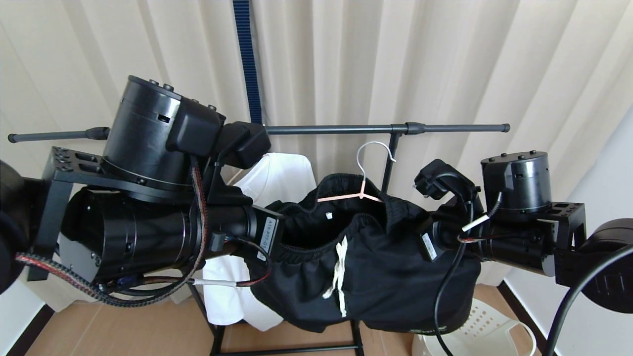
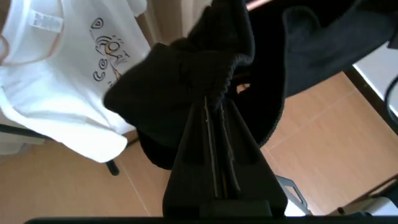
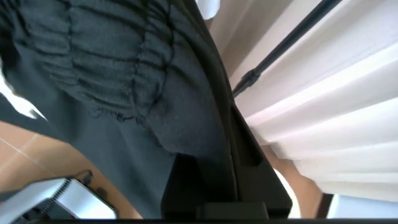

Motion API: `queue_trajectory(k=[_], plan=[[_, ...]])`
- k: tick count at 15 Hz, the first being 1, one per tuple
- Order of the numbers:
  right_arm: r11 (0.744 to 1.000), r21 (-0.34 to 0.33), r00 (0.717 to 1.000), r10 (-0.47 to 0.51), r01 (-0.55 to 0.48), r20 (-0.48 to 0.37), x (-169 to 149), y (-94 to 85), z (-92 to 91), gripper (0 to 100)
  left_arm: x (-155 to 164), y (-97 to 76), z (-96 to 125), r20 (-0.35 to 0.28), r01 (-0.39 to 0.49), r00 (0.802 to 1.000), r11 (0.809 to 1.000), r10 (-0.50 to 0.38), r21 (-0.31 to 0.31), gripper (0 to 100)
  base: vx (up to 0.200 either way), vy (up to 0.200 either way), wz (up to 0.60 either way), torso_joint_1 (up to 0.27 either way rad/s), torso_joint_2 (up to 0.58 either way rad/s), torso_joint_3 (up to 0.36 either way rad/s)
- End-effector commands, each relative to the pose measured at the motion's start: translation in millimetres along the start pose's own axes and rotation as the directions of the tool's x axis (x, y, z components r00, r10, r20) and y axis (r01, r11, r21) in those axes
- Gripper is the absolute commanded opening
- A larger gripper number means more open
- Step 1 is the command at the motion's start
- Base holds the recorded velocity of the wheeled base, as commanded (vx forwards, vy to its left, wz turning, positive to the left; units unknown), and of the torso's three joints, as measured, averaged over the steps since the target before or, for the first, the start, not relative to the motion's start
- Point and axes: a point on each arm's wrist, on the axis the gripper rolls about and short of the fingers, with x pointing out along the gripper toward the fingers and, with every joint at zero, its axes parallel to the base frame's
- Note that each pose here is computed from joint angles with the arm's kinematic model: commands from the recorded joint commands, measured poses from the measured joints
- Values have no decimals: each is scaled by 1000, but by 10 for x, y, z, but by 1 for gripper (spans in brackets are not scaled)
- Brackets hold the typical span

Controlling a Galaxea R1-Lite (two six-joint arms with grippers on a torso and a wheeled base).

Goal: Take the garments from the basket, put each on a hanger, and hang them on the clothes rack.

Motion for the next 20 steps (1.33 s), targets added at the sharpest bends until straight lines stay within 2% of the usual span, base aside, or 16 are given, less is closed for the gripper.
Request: queue_trajectory(k=[1, 5, 7, 11, 15, 18, 19, 20], plan=[[1000, 5, 1000, 3, -3, 15, 1, -1, 38, 0, 6, -122, -46, -26, 33, 999, 999, -33, -1, 0, 0, 0, 0, 0, 0, 0], [1000, 17, 997, -5, 4, 81, 3, -6, 71, 0, 221, -282, -128, -89, 48, 995, 997, -53, -60, 0, 0, 0, 0, 0, 0, 0], [997, 77, 992, 13, -22, 125, -14, -2, 97, 0, 374, -320, -151, -108, 34, 993, 993, -46, -114, 0, 0, 0, 0, 0, 0, 0], [995, 72, 981, 49, -63, 185, -35, 6, 83, 0, 622, -380, -176, -94, 32, 994, 986, -48, -163, 0, 0, 0, 0, 0, 0, 0], [993, 62, 969, 80, -97, 235, -64, 20, 50, 0, 828, -428, -170, -31, 2, 999, 984, -8, -177, 0, 0, 0, 0, 0, 0, 0], [993, 61, 966, 81, -98, 246, -67, 20, 52, 0, 849, -430, -166, -8, -11, 1000, 983, 10, -182, 0, 0, 0, 0, 0, 0, 0], [993, 61, 966, 84, -101, 246, -67, 21, 53, 0, 845, -429, -162, -2, -12, 1000, 983, 12, -184, 100, 0, 0, 0, 0, 0, 0], [993, 60, 965, 85, -103, 248, -72, 20, 55, 0, 845, -427, -158, 3, -19, 1000, 983, 20, -185, 100, 0, 0, 0, 0, 0, 0]])
